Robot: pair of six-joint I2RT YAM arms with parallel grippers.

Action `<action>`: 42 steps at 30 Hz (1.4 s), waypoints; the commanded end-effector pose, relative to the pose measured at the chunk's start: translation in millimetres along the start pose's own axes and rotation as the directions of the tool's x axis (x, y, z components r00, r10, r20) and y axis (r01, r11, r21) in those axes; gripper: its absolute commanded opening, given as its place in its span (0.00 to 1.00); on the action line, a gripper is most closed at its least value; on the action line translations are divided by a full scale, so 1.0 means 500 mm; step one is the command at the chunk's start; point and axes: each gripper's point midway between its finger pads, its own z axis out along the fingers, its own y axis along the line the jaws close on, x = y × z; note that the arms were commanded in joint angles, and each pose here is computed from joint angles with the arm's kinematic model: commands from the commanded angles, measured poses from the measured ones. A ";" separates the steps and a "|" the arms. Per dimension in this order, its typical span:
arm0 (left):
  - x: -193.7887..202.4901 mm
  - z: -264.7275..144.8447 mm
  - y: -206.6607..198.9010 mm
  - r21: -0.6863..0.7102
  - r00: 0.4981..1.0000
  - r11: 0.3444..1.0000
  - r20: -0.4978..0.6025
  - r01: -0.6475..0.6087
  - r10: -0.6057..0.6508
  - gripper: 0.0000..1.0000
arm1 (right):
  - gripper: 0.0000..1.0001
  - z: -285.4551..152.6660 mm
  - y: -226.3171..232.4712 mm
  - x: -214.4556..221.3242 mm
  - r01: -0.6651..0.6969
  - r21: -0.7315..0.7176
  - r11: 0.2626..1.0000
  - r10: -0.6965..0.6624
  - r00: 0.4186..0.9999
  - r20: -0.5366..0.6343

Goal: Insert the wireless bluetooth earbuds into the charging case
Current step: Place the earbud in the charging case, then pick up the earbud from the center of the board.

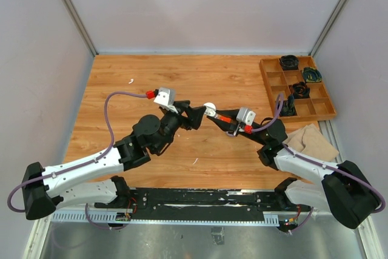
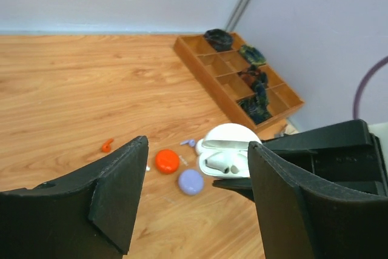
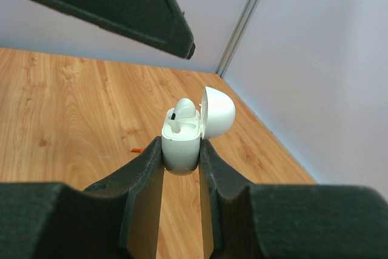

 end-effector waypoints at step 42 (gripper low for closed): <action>0.050 0.138 0.847 -0.628 0.790 0.681 -0.602 -0.376 -0.119 0.64 | 0.01 -0.047 0.041 0.032 0.061 -0.002 0.998 -0.061 0.997 -0.039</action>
